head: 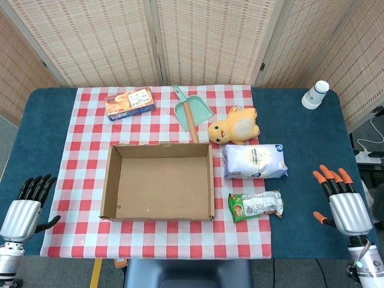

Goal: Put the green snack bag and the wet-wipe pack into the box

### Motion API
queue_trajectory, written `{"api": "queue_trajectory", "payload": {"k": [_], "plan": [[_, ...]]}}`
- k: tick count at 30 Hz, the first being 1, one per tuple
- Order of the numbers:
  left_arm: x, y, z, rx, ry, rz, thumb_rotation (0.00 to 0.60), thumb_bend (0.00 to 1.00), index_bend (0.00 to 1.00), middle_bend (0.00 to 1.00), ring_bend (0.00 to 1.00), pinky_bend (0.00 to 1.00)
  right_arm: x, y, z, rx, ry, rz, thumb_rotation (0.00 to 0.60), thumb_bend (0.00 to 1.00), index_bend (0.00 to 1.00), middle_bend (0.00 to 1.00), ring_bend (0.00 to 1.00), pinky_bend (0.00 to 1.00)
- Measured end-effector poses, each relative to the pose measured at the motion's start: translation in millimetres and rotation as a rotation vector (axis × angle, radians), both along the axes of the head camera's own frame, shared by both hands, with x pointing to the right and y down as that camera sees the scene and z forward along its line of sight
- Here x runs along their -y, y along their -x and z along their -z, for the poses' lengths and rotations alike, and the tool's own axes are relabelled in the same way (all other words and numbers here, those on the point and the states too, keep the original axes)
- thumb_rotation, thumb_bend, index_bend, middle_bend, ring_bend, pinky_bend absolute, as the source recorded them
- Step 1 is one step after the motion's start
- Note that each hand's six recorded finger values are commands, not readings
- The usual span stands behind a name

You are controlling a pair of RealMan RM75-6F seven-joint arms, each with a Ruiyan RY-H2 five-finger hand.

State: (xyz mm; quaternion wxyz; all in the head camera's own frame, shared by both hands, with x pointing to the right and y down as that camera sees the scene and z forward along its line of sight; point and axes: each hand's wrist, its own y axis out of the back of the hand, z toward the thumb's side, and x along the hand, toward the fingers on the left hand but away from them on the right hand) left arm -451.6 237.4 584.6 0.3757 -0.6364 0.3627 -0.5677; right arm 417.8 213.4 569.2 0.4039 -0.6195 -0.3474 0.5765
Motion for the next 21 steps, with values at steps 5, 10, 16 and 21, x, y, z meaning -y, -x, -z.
{"api": "queue_trajectory", "payload": {"k": [5,10,16,21], "plan": [[0.2,2.6,-2.6,-0.001,0.007,0.003,0.6,0.17,0.0,0.0,0.0,0.05,1.3,-1.2,-1.5,0.017,0.007,-0.011,0.6,0.0,0.12,0.0,0.0,0.0],[1.2,4.4,-4.5,-0.001,0.013,0.009,0.6,0.17,0.0,0.0,0.0,0.05,1.5,-1.1,-4.5,0.01,0.029,-0.001,0.6,0.0,0.11,0.0,0.0,0.0],[2.2,5.5,-0.6,-0.015,-0.004,0.019,0.6,0.17,0.0,0.0,0.0,0.05,1.4,11.8,-7.6,0.035,0.042,0.048,0.6,0.0,0.13,0.05,0.0,0.1],[2.8,9.5,2.4,-0.007,-0.009,0.031,0.6,0.17,0.0,0.0,0.0,0.03,-0.4,27.4,-19.4,0.029,0.044,0.11,0.6,0.0,0.18,0.16,0.13,0.29]]}}
